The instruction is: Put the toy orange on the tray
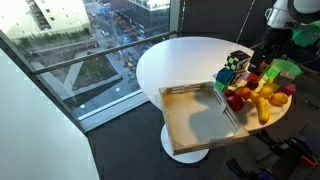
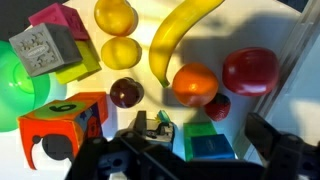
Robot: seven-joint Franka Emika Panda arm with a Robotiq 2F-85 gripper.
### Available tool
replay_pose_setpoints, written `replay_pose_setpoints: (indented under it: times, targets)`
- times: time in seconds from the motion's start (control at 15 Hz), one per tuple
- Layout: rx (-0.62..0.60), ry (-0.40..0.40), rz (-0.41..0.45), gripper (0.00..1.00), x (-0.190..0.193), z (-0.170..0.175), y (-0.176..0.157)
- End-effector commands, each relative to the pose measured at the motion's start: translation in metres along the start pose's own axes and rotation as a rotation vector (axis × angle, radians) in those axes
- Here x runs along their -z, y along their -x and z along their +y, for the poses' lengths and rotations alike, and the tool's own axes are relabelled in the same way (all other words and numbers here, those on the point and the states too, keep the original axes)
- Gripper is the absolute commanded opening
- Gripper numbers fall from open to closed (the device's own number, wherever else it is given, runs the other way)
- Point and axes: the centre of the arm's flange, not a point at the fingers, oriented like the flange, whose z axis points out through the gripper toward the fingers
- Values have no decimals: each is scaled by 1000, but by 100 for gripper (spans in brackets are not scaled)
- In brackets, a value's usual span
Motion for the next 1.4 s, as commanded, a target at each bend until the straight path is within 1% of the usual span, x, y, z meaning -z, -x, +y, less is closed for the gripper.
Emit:
replay_pose_setpoints:
  times: [0.0, 0.33, 0.67, 1.0, 1.2, 1.33]
  targets:
    - [-1, -1, -4, 100, -3, 0, 1]
    - [-1, -11, -18, 100, -20, -1, 8]
    - [-5, 1, 27, 100, -37, -4, 18]
    - [-8, -11, 76, 100, -55, -7, 23]
    - [-8, -12, 79, 100, -65, -8, 22]
    - [-9, -17, 64, 100, -71, -6, 20]
